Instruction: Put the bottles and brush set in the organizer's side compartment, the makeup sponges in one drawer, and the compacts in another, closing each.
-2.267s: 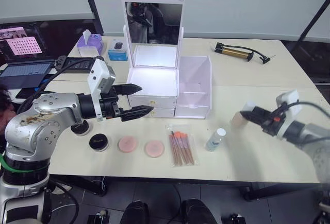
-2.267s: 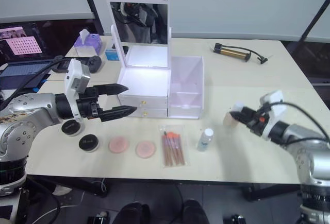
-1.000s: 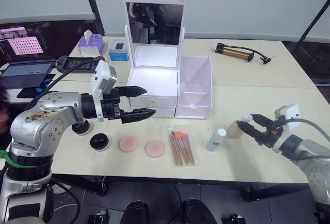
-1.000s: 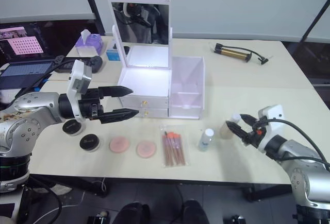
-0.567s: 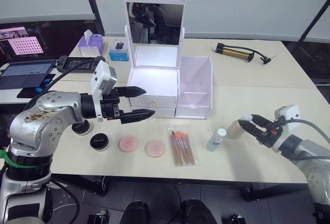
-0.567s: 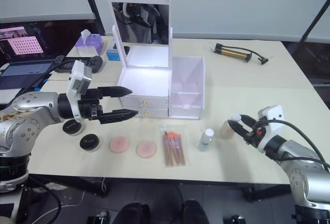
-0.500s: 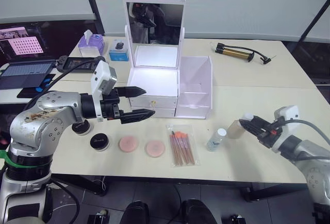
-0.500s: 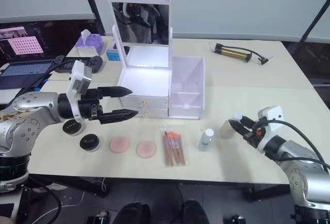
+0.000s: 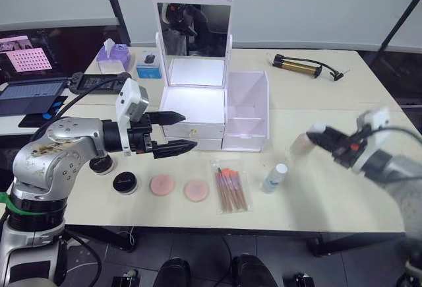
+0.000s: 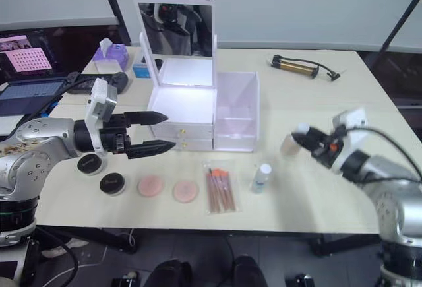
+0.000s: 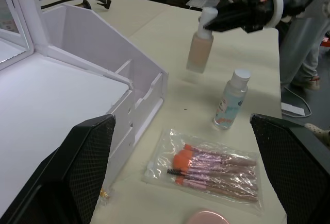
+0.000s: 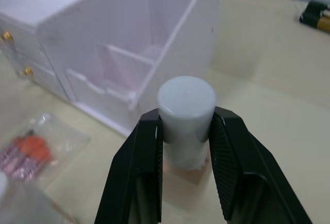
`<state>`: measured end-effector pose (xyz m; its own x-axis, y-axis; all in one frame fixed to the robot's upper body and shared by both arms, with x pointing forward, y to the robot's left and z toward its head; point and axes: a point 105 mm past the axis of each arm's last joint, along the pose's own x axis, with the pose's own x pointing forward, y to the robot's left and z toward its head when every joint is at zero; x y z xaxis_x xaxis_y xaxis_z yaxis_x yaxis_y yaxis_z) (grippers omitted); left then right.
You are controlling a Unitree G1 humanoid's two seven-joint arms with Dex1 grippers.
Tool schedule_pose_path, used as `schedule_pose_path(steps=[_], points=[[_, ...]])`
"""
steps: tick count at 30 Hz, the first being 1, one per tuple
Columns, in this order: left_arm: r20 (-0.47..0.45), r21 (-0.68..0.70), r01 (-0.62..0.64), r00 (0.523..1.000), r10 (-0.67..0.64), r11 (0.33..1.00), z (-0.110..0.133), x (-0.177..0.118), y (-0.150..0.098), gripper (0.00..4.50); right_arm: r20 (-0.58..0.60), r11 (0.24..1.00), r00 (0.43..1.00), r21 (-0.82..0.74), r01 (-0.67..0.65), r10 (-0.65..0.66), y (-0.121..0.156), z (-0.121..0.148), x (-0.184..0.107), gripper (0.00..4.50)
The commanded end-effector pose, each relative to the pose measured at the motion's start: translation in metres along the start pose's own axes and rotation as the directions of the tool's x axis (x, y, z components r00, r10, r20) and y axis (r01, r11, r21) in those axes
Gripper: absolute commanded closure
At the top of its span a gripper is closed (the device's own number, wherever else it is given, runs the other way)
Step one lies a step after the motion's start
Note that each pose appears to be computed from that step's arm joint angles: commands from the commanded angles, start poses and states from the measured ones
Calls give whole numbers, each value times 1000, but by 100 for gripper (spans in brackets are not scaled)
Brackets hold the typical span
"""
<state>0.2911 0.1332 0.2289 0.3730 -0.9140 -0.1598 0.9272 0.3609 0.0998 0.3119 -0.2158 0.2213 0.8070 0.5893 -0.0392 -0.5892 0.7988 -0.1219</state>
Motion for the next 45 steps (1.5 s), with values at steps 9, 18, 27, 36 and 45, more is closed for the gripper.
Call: schedule_pose_path(steps=[9,18,27,36,45], points=[[42,72,-92,995,89,993,11,-15,-3,0,58,993,996,-101,-58,64,42,56,61,356],[40,91,-114,993,110,989,10,-18,-5,0,-16,998,998,19,54,-53,38,22,84,356],[62,91,-117,992,111,989,15,-18,-7,0,-84,986,983,23,164,-161,24,-3,90,356],[101,100,-138,987,128,985,22,-17,-5,0,-127,987,979,-46,154,-159,41,-21,103,356],[119,85,-123,986,112,989,22,-9,-8,0,-141,987,977,-50,152,-158,44,-21,100,356]])
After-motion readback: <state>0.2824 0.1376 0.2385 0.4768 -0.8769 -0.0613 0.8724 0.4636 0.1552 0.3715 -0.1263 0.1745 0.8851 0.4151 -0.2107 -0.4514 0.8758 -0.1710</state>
